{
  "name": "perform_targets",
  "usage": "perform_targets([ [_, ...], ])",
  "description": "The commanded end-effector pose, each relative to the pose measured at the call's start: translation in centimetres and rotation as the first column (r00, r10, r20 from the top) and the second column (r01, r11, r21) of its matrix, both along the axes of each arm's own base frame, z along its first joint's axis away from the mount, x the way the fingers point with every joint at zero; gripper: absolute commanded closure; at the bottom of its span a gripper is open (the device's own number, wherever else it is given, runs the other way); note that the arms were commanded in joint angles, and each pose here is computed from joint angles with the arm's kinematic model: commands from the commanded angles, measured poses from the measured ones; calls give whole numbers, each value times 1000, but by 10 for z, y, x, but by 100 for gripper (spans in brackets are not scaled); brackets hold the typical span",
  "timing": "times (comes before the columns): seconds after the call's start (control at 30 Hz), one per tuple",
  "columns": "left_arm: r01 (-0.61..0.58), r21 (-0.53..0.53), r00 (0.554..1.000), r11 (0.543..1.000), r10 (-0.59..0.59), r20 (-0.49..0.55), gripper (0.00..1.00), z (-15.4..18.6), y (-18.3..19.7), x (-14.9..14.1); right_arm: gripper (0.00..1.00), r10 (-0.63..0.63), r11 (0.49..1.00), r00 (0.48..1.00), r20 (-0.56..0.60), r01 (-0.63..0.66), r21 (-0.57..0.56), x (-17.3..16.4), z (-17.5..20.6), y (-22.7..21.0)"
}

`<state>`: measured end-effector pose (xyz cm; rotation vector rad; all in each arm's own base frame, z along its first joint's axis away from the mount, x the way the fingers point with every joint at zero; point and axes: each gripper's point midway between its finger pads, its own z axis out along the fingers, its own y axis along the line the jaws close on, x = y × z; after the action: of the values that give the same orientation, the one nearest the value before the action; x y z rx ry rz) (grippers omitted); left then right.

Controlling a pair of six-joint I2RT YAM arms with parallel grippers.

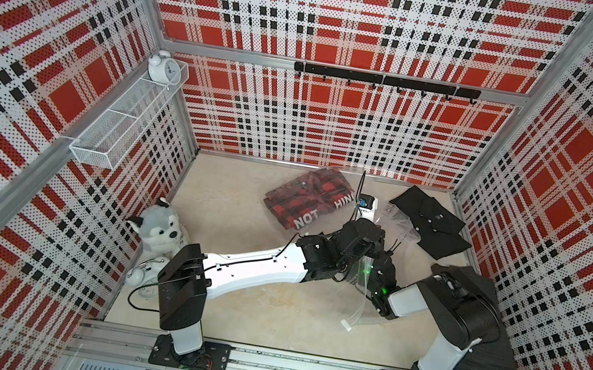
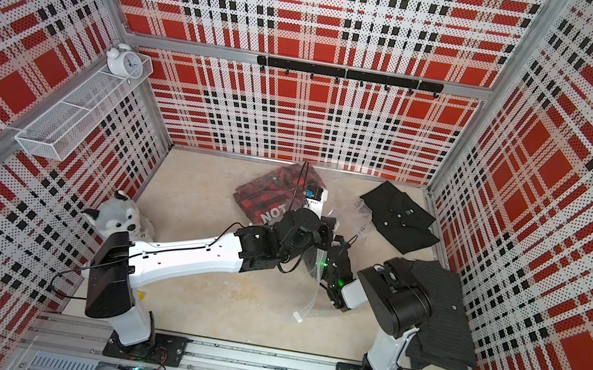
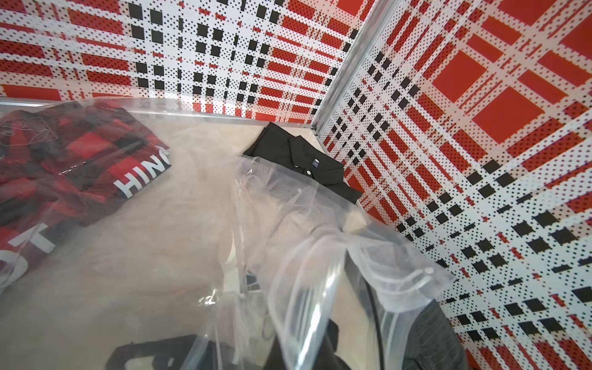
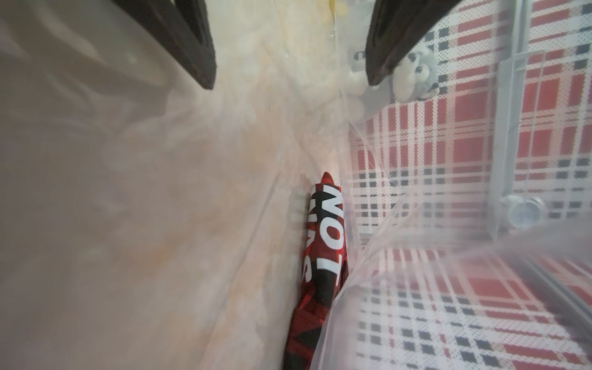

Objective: Place the folded shirt into the vacuum bag
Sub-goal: Place the shirt in the vacuum bag.

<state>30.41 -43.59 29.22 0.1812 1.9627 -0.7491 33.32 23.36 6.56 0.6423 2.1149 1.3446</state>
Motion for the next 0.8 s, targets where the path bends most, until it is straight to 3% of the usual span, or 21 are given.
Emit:
perform_targets([
  [0.0,0,31,1000,1000,-1,26,100,14,0,1,20,7,986,1000,15,-5,-164,-12,-6,-21],
  [0.13,-29,62,999,998,27,38,100,16,5,11,17,43,968,999,20,-37,-246,-32,0,-32],
  [0.27,-40,68,998,997,37,41,100,17,9,22,8,-12,944,999,33,22,-330,-52,4,-61],
  [0.53,-21,99,1000,995,19,21,100,4,4,38,4,13,923,986,167,52,-380,-74,64,-75],
  [0.77,-79,130,997,988,77,21,100,-1,27,62,5,90,946,964,251,-4,-324,-93,109,-67],
])
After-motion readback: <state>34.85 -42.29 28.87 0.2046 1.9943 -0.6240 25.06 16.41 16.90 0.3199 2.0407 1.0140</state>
